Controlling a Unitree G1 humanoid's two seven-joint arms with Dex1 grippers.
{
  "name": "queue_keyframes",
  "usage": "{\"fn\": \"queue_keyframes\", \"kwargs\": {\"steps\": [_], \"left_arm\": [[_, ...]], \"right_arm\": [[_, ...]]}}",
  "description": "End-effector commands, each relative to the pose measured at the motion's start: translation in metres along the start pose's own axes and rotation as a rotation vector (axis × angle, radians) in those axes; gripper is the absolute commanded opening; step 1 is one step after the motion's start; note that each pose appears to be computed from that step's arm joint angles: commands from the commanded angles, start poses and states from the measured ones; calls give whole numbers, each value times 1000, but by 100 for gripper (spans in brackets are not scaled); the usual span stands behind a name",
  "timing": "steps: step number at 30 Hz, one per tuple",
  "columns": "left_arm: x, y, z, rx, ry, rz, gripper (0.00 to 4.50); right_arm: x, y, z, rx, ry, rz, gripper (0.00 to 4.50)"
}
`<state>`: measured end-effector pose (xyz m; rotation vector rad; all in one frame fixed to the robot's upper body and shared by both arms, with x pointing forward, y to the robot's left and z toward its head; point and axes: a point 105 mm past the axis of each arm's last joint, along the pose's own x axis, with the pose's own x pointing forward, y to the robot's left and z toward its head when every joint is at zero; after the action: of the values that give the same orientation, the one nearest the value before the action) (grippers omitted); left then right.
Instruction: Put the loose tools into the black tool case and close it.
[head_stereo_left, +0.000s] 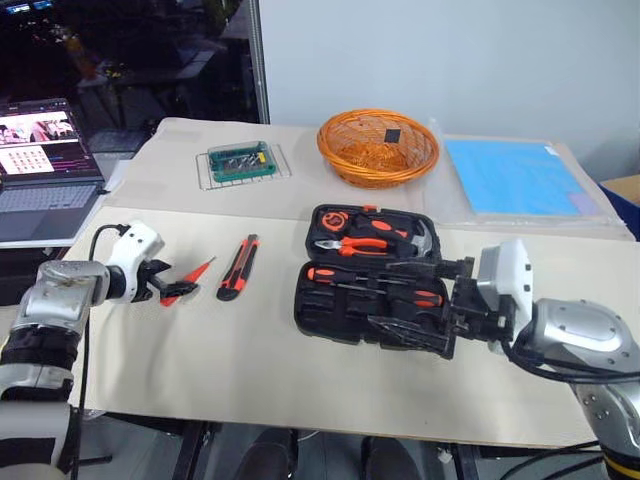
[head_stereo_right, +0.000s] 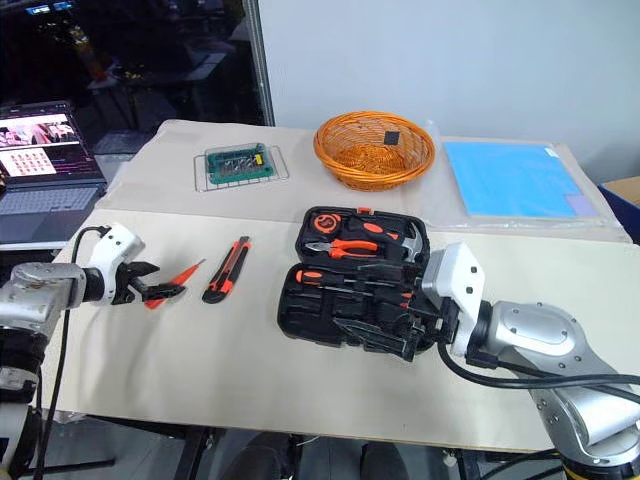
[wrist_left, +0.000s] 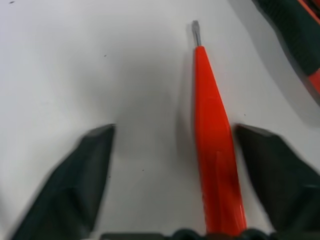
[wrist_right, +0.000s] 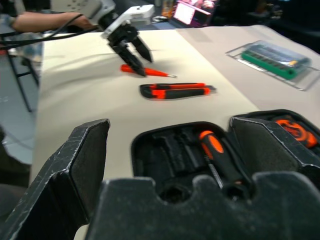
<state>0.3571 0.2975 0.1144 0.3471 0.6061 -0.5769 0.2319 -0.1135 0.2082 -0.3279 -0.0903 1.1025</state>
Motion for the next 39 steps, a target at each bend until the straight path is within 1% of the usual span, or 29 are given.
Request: {"fn": "queue_keyframes", "kwargs": {"steps": [1,2,3,4,5,7,8,10,11,12,13,15,17,19,21,24,27,32,35,39], "left_arm": [[7,-6,-11,28,42,-41,234],[7,-6,-9,30,31,-37,197],[6,-6,-5,36,11,-36,172],[3,-9,5,44,-48,-62,127],[-3,-15,21,69,-134,-104,90],[-21,-28,52,76,-273,-205,90],[-27,-33,59,83,-301,-235,90],[-38,-57,78,140,-312,-368,90],[-40,-77,92,191,-306,-447,90],[-41,-90,100,225,-299,-498,90],[-41,-97,105,242,-294,-521,90],[-20,-126,122,345,-271,-569,90],[-2,-158,136,404,-259,-631,90],[9,-174,141,434,-249,-655,90],[22,-191,140,499,-226,-682,90],[42,-205,136,572,-183,-685,90],[58,-209,134,636,-156,-668,90],[77,-212,134,704,-134,-649,90],[82,-215,132,736,-131,-662,90],[87,-216,137,755,-139,-657,90]], "right_arm": [[-3,2,13,-68,-26,-19,450],[-4,2,13,-66,-25,-23,450],[-4,2,12,-64,-25,-27,450],[-4,1,12,-60,-27,-32,450],[-5,1,11,-56,-28,-39,450],[-10,0,7,-51,-26,-55,450],[-13,2,5,-47,-23,-59,450],[-20,4,2,-44,-21,-63,450],[-27,5,0,-33,-24,-73,450],[-31,5,0,-26,-25,-81,450],[-34,5,-1,-22,-27,-85,450],[-52,6,-7,-37,27,-112,450],[-69,7,-10,-39,80,-138,450],[-79,7,-11,-32,103,-149,450],[-91,8,-11,-34,136,-163,450],[-104,8,-9,-32,163,-197,450],[-110,9,-9,-29,185,-217,450],[-107,13,-6,-23,184,-224,450],[-106,15,-6,-21,185,-228,450],[-105,18,-5,-17,184,-232,450]]}}
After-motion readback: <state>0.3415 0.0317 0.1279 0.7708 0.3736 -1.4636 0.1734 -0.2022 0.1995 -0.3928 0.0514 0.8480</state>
